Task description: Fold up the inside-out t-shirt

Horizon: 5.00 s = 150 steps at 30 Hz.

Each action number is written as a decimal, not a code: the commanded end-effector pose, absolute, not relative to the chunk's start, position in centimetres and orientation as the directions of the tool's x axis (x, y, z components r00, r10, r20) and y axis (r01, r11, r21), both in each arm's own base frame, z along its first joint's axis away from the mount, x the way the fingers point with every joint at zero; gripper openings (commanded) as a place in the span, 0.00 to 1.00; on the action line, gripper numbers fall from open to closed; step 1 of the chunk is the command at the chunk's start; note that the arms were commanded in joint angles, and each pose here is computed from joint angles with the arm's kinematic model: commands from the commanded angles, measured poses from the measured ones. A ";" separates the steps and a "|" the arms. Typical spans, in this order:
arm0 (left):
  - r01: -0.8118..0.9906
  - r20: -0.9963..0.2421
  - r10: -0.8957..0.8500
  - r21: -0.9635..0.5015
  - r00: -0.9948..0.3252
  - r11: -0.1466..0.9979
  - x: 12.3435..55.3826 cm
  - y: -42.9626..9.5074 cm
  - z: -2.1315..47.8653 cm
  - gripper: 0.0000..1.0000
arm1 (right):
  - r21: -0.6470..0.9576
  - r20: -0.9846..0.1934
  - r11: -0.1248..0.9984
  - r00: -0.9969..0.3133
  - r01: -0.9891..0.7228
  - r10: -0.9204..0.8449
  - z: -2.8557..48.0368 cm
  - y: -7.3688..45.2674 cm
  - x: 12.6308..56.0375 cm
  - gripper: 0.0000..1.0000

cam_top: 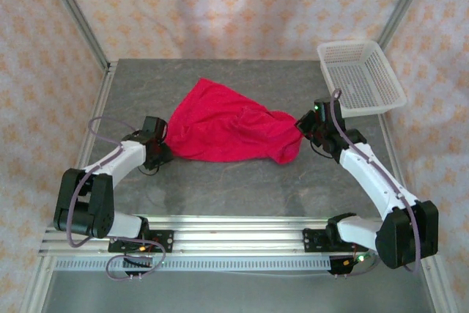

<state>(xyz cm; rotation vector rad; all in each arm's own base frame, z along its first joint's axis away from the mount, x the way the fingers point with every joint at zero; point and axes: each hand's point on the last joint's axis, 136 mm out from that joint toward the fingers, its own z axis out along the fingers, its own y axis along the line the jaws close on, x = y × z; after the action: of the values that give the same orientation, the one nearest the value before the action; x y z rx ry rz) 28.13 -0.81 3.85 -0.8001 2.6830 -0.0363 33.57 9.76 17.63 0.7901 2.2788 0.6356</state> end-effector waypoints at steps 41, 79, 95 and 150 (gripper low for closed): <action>-0.275 -0.630 -0.765 -0.718 -0.133 0.639 35.3 6.3 44.3 0.00 | 0.747 -0.612 0.662 -0.324 0.061 0.721 47.4 4.7 36.2 0.00; -0.246 -0.589 -0.710 -0.675 -0.386 0.695 40.1 4.4 39.1 0.00 | 0.767 -0.559 0.635 -0.394 0.087 0.729 43.9 5.6 37.2 0.00; -0.224 -0.649 -0.670 -0.637 -0.361 0.738 34.6 3.3 40.2 0.00 | 0.722 -0.602 0.683 -0.389 0.107 0.698 41.7 4.6 30.7 0.00; 0.422 -0.728 -0.011 -0.409 -0.686 0.809 43.8 -24.1 22.4 0.49 | 0.732 -0.245 0.588 -0.672 0.345 0.699 18.1 11.8 43.8 0.00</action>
<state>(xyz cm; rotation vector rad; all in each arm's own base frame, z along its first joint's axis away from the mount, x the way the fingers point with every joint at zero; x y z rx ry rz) 44.23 -17.89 19.38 -0.0764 2.4112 -0.6141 42.65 12.29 12.19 0.8898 2.4751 0.8410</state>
